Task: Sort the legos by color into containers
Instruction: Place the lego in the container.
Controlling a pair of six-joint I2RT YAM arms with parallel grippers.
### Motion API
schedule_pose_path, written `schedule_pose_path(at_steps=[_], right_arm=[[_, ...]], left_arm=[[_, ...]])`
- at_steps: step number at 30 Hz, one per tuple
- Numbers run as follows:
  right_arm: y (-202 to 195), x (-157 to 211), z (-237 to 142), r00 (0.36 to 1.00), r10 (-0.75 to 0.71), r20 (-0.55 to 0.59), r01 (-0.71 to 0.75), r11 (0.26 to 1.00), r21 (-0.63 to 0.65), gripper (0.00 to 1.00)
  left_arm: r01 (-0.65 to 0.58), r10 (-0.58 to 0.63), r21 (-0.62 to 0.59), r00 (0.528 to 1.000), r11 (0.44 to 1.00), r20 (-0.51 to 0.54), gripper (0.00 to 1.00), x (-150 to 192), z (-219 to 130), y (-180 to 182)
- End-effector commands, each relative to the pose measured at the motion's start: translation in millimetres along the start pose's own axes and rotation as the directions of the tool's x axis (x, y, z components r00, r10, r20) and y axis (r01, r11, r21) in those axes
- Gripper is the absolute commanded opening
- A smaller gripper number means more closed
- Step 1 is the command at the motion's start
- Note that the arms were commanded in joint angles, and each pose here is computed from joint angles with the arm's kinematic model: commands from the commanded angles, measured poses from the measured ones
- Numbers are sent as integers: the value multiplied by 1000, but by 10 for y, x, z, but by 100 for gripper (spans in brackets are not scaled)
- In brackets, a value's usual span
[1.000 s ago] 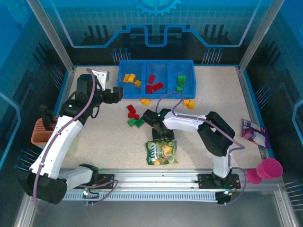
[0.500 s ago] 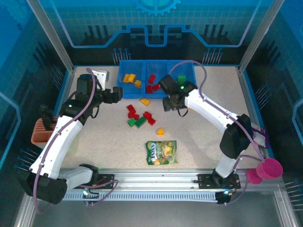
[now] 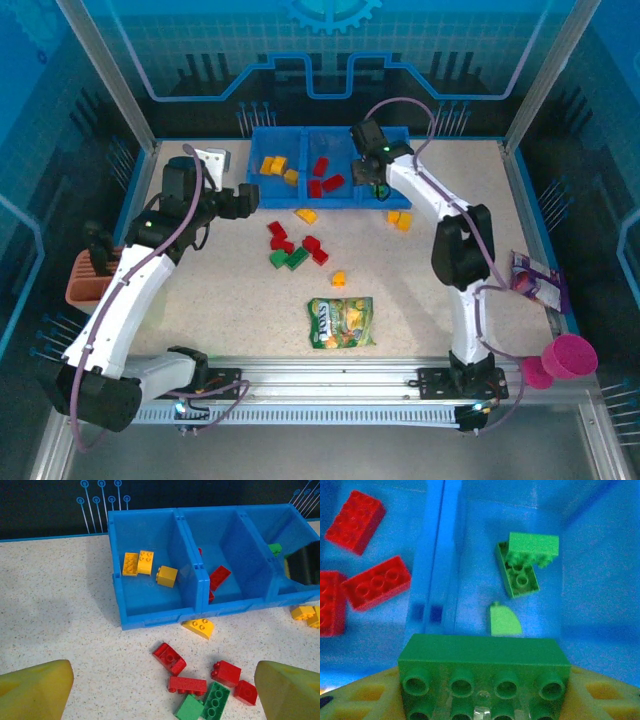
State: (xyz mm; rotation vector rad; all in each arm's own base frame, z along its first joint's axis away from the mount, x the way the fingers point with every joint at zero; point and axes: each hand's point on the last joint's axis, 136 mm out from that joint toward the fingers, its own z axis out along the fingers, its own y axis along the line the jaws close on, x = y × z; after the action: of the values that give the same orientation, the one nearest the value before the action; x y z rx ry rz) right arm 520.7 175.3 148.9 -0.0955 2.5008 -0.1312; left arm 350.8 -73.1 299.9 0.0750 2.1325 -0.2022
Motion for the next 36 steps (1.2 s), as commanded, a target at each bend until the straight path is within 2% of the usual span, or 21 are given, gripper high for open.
schedule_pose_path(at_steps=[1,17,22,23,27,36], right_arm=[[-19,-268,117,997,3,76,-5,1000,24,47],[-403,-531,347,979,120,164,-127,991,32,47],[-366,-667,464,977,126,174,-128,992,2,49],[-347,-614,615,981,121,149,-123,992,6,50],[-338,-673,773,981,129,146,-129,992,-6,51],[-354,-822,921,973,157,167,-151,987,-49,55]], left_arm=[[-18,18,-18,1000,1000,18,94,-28,-31,55],[-16,16,-12,1000,1000,-8,94,9,60,51],[-13,13,-8,1000,1000,-17,94,17,86,45],[-13,13,-8,1000,1000,-22,94,28,98,45],[-13,13,-10,1000,1000,-27,94,22,108,48],[-19,18,-16,999,1000,-49,94,30,163,63]])
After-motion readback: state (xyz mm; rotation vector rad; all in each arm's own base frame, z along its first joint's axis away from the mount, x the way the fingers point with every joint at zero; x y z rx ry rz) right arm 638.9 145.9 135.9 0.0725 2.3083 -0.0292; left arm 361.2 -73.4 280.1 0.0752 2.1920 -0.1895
